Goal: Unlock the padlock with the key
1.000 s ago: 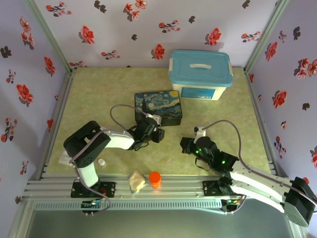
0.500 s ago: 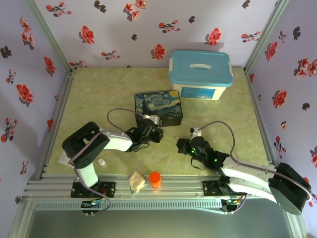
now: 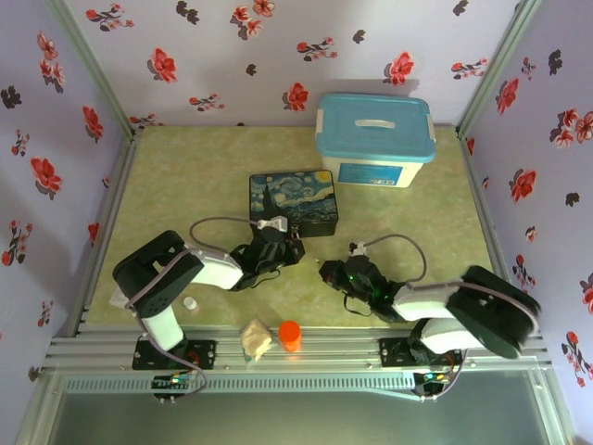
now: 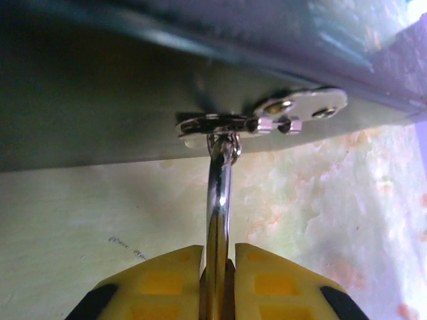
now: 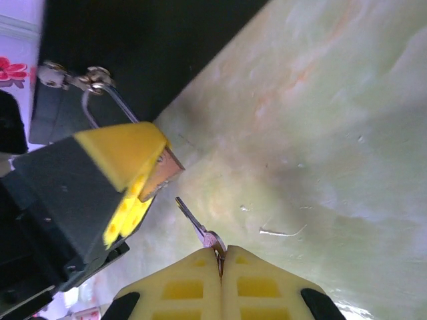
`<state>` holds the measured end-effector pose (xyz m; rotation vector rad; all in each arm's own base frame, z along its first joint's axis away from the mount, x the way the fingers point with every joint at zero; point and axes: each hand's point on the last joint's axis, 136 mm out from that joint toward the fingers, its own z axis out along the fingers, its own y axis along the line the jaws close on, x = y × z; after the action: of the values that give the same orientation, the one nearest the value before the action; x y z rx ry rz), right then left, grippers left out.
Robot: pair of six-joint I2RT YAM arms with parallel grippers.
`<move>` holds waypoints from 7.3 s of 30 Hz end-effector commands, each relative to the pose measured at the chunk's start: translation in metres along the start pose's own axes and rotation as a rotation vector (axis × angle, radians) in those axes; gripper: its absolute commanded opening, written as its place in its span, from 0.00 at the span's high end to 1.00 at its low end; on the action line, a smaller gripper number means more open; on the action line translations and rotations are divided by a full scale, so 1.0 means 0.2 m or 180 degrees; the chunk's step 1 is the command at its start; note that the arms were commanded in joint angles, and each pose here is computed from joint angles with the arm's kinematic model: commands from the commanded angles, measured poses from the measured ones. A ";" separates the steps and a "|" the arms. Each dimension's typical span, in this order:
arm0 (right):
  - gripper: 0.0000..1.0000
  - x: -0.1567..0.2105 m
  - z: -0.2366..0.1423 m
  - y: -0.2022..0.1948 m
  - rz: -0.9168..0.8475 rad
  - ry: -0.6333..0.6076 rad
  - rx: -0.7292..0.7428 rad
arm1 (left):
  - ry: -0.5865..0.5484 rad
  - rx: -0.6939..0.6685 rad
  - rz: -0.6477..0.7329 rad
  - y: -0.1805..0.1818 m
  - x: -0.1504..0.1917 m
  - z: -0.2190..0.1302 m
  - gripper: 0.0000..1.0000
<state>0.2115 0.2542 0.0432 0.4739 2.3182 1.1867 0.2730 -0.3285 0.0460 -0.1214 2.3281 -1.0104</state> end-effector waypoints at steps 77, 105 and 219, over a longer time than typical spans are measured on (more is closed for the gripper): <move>1.00 0.01 0.14 0.23 0.0519 0.0449 -0.0994 | -0.0658 0.0554 -0.0797 -0.20 -0.23 -0.17 1.00; 1.00 -0.06 0.13 0.34 0.0689 0.0600 -0.1213 | -0.0500 0.0638 -0.0691 -0.20 -0.15 -0.16 1.00; 1.00 -0.08 0.12 0.29 0.0914 0.1181 -0.1241 | -0.0045 0.0615 0.0055 -0.12 0.05 -0.06 1.00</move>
<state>0.2211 0.2875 0.0440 0.6270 2.4622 1.8831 0.2681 -0.3330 0.0680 -0.1207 2.1700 -1.1916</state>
